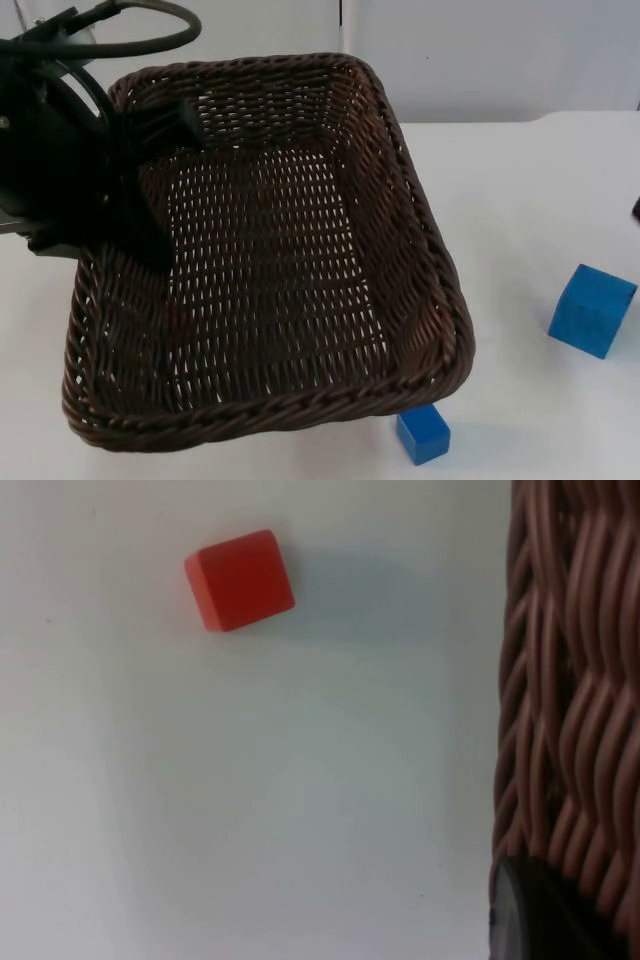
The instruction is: Pick up the basket with the left hand and place the largest block into the basket with the right hand.
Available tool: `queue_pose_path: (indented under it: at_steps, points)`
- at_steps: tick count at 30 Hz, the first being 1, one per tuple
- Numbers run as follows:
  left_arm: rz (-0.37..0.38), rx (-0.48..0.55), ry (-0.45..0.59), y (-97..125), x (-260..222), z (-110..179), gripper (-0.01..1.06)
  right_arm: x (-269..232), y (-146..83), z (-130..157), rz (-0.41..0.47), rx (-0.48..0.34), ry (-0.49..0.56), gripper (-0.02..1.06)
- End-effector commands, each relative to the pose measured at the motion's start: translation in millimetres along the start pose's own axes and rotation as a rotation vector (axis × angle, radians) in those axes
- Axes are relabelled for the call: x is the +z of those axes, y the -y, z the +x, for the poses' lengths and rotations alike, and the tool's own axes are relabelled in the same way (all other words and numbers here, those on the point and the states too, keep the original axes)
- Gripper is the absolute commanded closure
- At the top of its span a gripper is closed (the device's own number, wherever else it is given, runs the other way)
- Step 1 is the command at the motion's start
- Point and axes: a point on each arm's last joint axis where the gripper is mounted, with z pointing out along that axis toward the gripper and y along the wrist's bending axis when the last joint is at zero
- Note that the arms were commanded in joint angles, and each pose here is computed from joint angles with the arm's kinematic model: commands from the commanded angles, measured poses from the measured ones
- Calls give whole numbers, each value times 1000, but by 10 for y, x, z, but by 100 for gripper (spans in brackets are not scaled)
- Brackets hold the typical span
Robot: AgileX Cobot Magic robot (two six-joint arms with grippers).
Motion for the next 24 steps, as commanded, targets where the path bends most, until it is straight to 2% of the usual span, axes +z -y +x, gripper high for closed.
queue_pose_path:
  at_steps: [1,3,6,10,19,24]
  points:
    - [31,-15,21,46,-37,-2,105,93,-10,-29,-5,-31,-17,-1]
    - [31,-15,21,46,-37,-2,105,138,-9,-28,-9,-40,-31,-1]
    - [31,-15,21,46,-37,-2,105,252,-8,-24,-19,-97,-64,-1]
    - [33,-15,20,47,-37,-2,105,332,-2,-33,-21,-115,-75,-1]
    - [36,-18,22,50,-37,-4,105,432,10,-76,-15,-211,-48,-1]
    - [34,-16,25,49,-37,-6,105,530,25,-129,-15,-216,-50,-1]
